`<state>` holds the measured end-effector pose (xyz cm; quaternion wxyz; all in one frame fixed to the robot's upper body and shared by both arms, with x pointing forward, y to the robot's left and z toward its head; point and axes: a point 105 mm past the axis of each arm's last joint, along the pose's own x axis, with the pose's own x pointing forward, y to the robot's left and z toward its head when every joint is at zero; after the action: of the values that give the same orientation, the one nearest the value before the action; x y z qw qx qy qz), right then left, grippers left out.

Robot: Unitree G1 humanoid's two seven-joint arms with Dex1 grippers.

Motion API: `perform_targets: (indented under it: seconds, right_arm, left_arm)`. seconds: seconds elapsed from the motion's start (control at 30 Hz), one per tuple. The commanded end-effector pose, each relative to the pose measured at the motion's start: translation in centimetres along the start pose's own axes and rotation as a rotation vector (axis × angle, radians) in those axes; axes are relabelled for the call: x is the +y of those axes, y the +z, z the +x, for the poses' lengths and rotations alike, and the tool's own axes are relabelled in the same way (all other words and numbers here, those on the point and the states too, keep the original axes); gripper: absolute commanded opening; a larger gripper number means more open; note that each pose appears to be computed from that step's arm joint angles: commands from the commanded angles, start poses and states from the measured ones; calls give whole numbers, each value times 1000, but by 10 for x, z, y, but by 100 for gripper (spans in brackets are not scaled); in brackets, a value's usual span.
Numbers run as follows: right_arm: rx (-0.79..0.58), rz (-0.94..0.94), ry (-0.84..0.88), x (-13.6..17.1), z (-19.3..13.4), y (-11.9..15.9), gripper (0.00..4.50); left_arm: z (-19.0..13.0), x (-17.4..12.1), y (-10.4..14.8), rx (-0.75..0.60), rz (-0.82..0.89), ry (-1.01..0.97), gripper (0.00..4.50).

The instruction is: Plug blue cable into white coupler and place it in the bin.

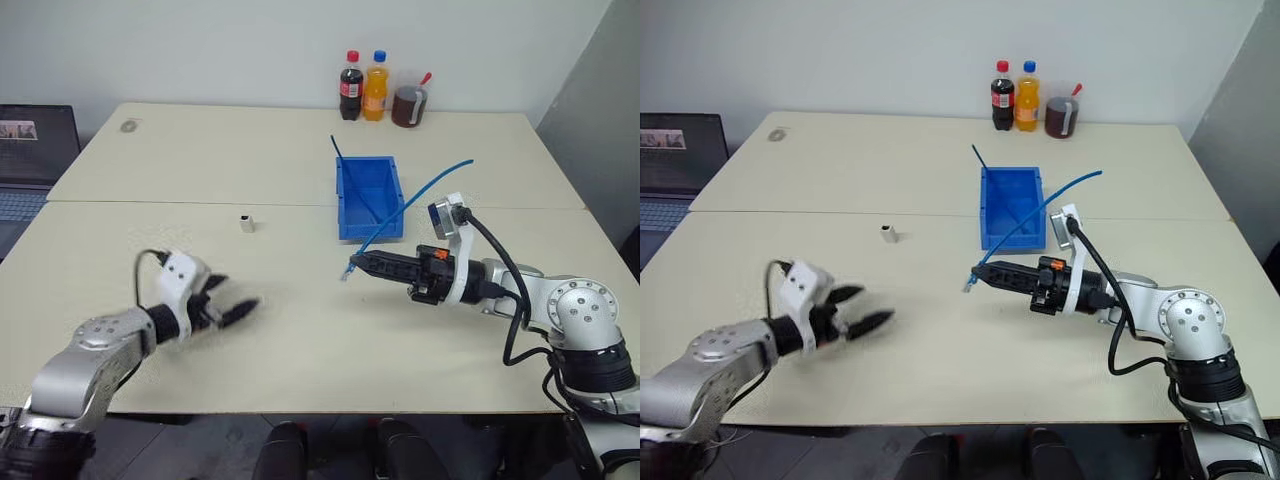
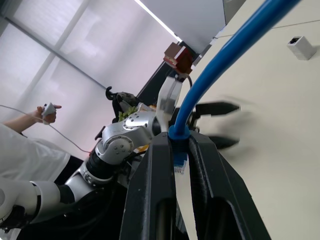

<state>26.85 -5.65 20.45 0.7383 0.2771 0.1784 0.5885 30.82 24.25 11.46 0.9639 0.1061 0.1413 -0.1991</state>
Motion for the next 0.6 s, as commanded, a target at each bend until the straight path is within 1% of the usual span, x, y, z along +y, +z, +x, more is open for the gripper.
perform_targets:
  seconds: [0.03, 0.13, 0.2, 0.27, 0.5, 0.6]
  right_arm:
    - [-43, -38, 18, 5, 1, 9, 11]
    - [-38, -52, 14, 3, 3, 11, 11]
    - [-40, -59, 7, 1, 4, 13, 11]
    - [-46, -63, -2, 0, 4, 14, 11]
    - [-52, -72, -26, -2, 2, 15, 11]
    - [-54, -72, -34, -3, 1, 15, 11]
  left_arm:
    - [8, 20, 12, -69, 12, 294, 446]
    - [26, 11, 15, -95, 0, 341, 446]
    - [39, 7, 20, -121, -40, 343, 446]
    - [48, 9, 23, -136, -61, 359, 446]
    - [64, 37, 14, -130, -117, 403, 446]
    - [73, 46, 16, -143, -111, 400, 446]
